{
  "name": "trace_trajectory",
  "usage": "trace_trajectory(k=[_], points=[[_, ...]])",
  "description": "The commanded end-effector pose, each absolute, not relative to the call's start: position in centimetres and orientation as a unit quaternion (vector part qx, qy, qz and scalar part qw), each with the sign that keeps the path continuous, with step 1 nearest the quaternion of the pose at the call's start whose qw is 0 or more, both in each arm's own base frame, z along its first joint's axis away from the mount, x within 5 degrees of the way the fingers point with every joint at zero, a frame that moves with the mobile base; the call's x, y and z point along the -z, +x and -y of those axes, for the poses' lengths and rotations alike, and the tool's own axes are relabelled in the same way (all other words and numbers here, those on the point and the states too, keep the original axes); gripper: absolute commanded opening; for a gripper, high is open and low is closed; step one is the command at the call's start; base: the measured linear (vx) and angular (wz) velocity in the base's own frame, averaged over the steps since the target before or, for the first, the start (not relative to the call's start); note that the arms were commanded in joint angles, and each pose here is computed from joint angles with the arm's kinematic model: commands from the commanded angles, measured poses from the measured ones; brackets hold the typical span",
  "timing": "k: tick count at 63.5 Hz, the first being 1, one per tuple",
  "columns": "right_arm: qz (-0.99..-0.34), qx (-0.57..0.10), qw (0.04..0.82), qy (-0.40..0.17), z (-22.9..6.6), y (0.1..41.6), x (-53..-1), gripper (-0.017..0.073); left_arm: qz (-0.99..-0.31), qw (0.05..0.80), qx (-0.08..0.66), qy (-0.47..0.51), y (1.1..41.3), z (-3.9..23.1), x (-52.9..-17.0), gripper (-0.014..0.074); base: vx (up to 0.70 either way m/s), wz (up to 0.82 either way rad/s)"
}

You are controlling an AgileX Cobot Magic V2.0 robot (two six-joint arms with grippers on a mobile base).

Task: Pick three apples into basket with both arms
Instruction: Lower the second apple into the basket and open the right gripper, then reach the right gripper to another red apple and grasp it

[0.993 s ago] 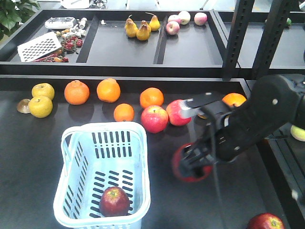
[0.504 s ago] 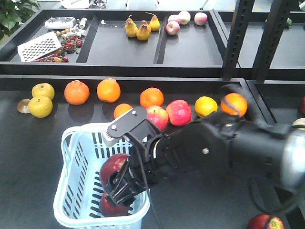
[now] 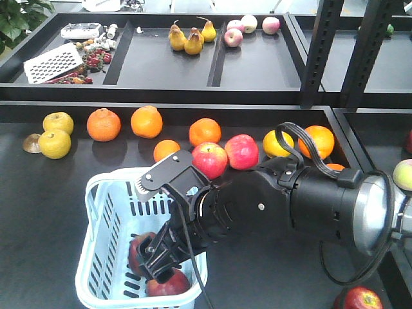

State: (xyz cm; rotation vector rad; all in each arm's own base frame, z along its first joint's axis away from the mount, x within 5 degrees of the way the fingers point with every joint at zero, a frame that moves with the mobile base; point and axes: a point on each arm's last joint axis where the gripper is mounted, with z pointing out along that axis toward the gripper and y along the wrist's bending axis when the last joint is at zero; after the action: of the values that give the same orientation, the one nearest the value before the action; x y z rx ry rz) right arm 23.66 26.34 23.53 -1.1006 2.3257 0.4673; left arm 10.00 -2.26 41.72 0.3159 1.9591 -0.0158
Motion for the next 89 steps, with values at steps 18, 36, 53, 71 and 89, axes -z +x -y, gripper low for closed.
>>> trace_trajectory(k=[18,36,53,71,89], points=[[-0.892,-0.109,0.225,-0.378,-20.6,23.9,-27.9,0.0659,-0.804,0.581,0.012,0.128,10.0,2.3,-43.0,0.0576,0.00,0.00],[-0.937,-0.045,0.193,-0.289,-12.7,25.8,-28.1,0.0649,-0.804,0.581,0.012,0.128,10.0,2.3,-43.0,0.0576,0.00,0.00],[-0.979,0.001,0.122,-0.161,-4.0,24.9,-21.0,0.0645,-0.804,0.581,0.012,0.128,10.0,2.3,-43.0,0.0576,0.00,0.00],[-0.986,0.005,0.099,-0.135,-2.0,24.4,-19.6,0.0645,-0.804,0.581,0.012,0.128,10.0,2.3,-43.0,0.0576,0.00,0.00],[-0.989,0.013,0.029,-0.142,-1.8,25.0,-16.3,0.0645,-0.804,0.581,0.012,0.128,10.0,2.3,-43.0,0.0576,0.00,0.00]])
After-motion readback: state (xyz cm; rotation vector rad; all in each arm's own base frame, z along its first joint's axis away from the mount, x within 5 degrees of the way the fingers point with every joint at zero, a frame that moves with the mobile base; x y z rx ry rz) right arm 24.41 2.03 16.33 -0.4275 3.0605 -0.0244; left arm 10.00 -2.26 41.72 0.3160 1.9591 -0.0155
